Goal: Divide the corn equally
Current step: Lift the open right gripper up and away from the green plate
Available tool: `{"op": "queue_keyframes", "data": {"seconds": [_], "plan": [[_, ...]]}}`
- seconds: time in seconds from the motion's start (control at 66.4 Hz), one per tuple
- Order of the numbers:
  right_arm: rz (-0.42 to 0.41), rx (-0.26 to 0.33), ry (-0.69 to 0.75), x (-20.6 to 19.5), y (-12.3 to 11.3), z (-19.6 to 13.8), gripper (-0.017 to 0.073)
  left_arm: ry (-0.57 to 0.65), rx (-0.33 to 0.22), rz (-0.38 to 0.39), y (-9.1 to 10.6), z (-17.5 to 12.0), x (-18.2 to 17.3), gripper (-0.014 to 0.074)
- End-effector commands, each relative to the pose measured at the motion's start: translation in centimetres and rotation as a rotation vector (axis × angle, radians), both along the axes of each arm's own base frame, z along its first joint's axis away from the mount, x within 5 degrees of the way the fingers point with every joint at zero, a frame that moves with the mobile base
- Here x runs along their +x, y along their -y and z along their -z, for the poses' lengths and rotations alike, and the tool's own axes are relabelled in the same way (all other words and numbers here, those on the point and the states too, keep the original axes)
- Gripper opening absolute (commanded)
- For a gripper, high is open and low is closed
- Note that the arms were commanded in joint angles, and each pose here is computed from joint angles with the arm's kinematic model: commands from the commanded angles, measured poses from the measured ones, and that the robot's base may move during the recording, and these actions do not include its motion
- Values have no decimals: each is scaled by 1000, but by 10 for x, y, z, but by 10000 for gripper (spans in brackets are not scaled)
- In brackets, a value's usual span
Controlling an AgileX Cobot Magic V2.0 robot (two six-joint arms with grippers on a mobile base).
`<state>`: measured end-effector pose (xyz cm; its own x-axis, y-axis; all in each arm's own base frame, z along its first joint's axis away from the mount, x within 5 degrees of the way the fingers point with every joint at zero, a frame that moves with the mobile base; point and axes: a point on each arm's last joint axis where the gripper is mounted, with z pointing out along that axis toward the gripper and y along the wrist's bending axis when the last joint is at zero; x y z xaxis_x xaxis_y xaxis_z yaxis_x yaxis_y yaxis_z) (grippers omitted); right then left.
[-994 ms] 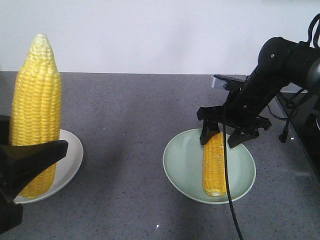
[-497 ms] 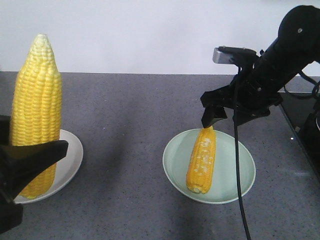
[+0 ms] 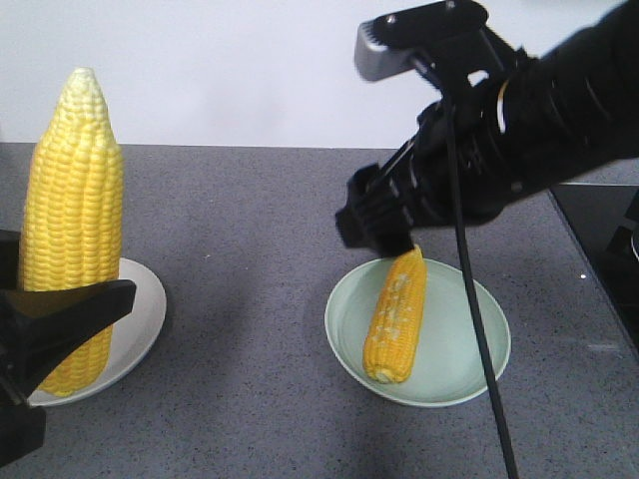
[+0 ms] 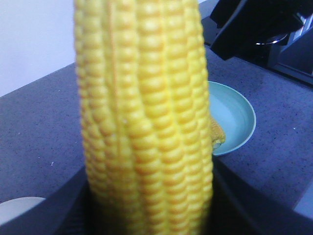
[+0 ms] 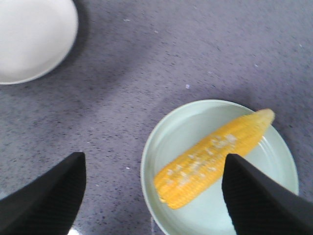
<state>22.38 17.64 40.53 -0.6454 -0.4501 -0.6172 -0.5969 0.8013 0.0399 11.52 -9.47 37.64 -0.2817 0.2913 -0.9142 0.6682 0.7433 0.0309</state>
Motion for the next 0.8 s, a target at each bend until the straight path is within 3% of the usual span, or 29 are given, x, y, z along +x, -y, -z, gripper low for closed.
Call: {"op": "queue_keyframes", "data": {"seconds": [0.0,0.271,0.783], "plan": [[-19,69,146,-16,2,-12,560,76,-72,-7,0,-16,0,260],[-42,142,233,-43,17,14,560,76,-72,-7,0,-16,0,260],[-45,79,198,-79,52,53,560,76,-72,-7,0,-16,0,260]]}}
